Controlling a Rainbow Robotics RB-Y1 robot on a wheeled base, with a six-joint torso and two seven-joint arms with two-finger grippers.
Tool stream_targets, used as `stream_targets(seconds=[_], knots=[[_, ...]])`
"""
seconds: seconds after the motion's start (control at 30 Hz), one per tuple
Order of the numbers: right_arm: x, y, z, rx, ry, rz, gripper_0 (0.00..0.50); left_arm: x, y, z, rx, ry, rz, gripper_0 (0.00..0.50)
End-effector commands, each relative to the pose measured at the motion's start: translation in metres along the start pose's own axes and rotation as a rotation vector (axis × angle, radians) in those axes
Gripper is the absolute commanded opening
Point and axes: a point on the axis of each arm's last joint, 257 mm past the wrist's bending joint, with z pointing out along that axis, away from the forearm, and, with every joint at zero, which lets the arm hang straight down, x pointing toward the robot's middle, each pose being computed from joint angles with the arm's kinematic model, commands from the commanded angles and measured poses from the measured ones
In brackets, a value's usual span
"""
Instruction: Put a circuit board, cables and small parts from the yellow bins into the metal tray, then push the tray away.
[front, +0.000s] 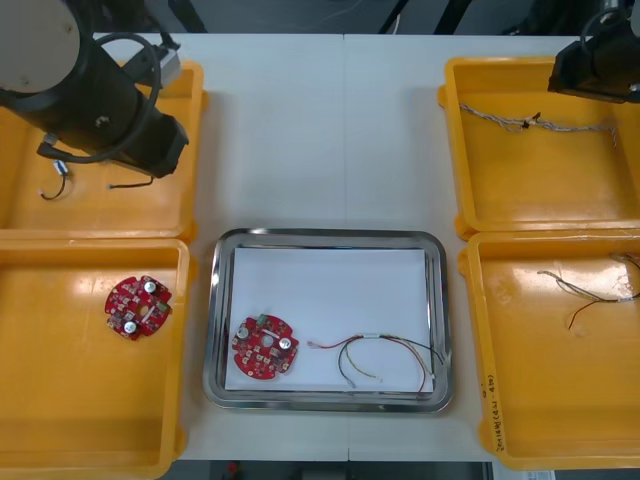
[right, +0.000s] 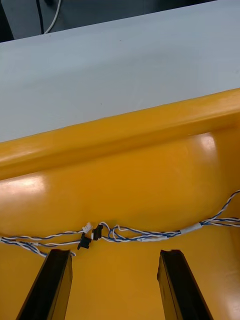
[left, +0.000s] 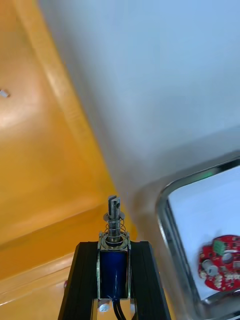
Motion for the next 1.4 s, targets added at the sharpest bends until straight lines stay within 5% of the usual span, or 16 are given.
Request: stream_targets(seconds=[0.03,0.37,0.7,1.0,1.4], knots=[[-0.027,0.025,-0.006,-0.025,-0.064,0.023,0.5,-0.019,-0.044,-0.016,0.022,-0.081,-0.093,0.0],[-0.015,0.027,0.017,-0.032,-0.082,0.048,0.5,0.003,-0.11,0.007,0.039,-0.033,-0.103,0.0],[-0.008,0.027,0.031,-0.034,-0.11,0.047,0.5,0.042,-0.14,0.043,-0.032,0.055,-0.123,0.0],[0.002,0.022,0.041,-0.02,-0.12,0.025,0.5,0.061,-0.146,0.075,-0.024,0.049,-0.125,0.0],[0.02,0.011,0.053,-0.005,-0.112,0.022,0.5,0.083,-0.13,0.114,-0.067,0.048,-0.096,0.0]])
